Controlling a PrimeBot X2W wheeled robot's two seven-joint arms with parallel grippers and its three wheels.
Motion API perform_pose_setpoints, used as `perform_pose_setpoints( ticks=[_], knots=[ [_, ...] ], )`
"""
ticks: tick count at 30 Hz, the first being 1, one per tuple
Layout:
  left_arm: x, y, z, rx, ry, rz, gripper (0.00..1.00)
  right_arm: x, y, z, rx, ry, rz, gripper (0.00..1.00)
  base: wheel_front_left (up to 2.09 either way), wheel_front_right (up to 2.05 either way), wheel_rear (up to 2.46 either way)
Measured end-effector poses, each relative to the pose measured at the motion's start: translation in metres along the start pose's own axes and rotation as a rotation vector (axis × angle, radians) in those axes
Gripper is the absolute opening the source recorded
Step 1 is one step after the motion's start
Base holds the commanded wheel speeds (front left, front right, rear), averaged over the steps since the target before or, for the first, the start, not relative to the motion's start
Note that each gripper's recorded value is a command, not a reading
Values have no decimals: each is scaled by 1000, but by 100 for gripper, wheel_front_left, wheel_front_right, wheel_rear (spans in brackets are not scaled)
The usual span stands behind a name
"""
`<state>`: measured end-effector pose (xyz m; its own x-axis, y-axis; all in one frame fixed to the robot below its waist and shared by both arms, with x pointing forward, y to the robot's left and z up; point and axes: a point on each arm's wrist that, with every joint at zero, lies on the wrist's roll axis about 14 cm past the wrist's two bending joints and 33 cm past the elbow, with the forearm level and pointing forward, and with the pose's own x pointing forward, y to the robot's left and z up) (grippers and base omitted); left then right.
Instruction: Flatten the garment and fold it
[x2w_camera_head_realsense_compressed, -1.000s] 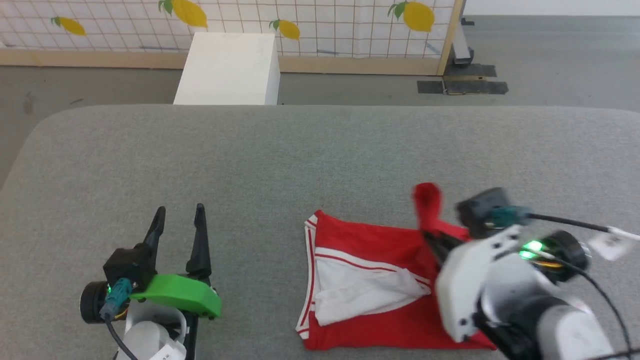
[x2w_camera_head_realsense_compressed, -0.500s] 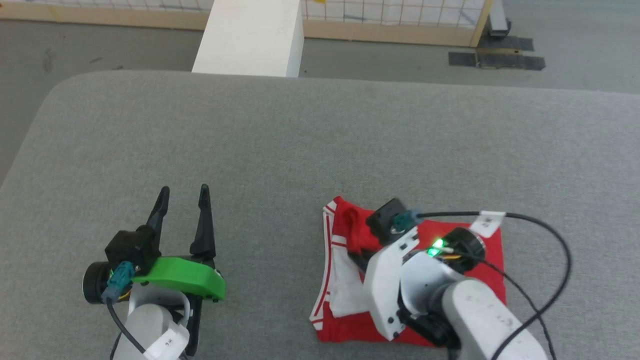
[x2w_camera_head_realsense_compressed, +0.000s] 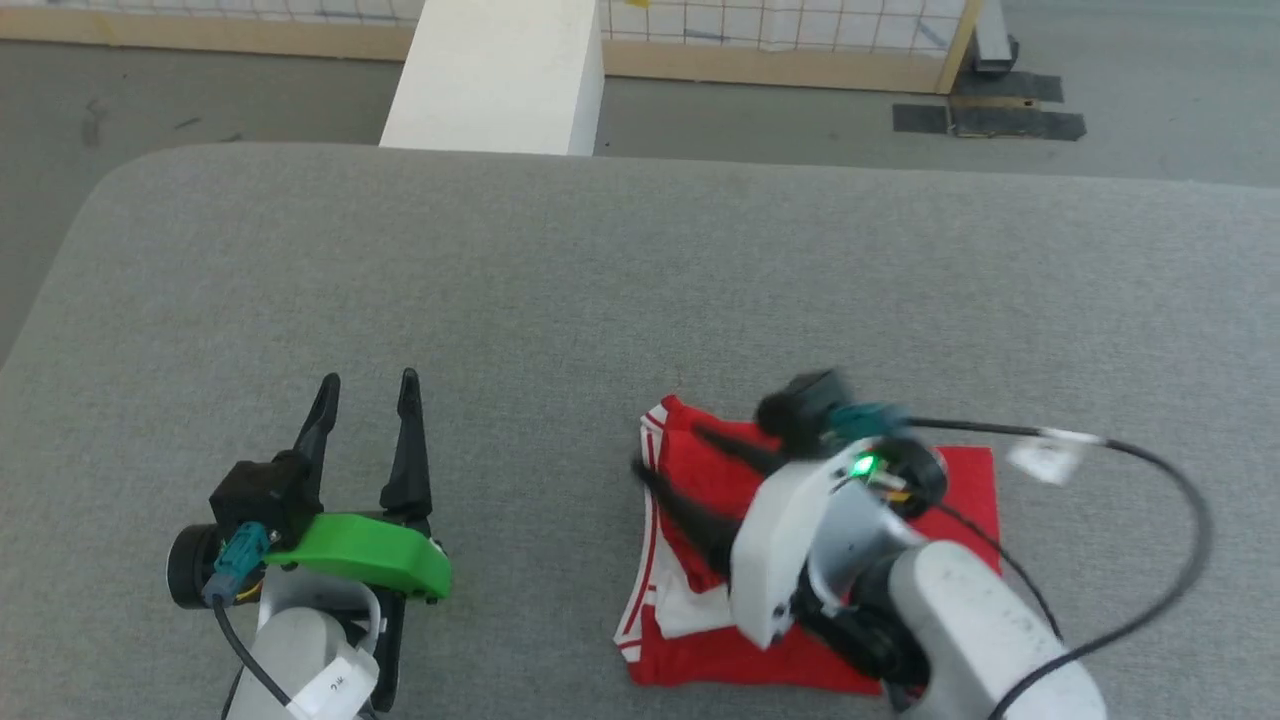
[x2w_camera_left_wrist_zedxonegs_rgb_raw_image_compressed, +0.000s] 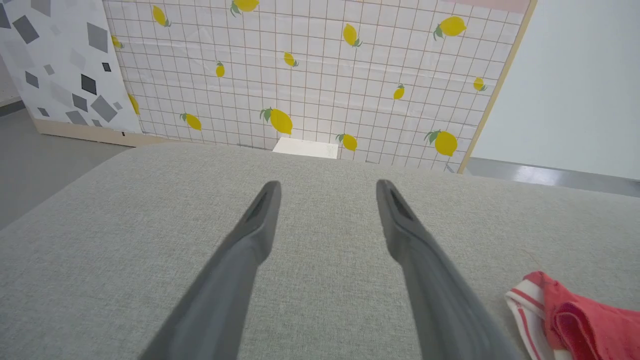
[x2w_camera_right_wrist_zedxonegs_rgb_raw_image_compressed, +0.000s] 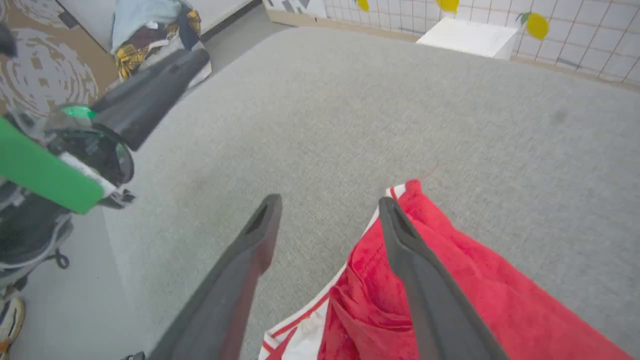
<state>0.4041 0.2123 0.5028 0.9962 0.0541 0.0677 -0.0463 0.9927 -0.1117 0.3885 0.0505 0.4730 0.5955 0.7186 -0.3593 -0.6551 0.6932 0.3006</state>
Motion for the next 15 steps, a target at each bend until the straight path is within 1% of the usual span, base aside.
perform_pose_setpoints(
  ticks=[2,4,6,7,11,13,15],
  knots=[
    [1,-2,2,-2,-7,-6,100,-10,-1,39,4,-186,-6,100,0,0,0],
    [2,-6,5,-5,-17,-17,100,-30,-11,77,-1,-378,-43,100,0,0,0],
    [3,-10,7,-8,-23,-25,100,-51,-25,97,0,-513,-101,100,0,0,0],
    [4,-11,8,-9,-26,-30,100,-63,-35,101,3,-562,-141,100,0,0,0],
    [6,-18,11,-8,-38,-48,100,-104,-69,101,19,-672,-291,100,0,0,0],
    [7,-21,12,-10,-42,-57,100,-125,-92,94,9,-688,-393,100,0,0,0],
    [8,-25,13,-11,-43,-67,100,-141,-110,83,4,-675,-477,100,0,0,0]
  ],
)
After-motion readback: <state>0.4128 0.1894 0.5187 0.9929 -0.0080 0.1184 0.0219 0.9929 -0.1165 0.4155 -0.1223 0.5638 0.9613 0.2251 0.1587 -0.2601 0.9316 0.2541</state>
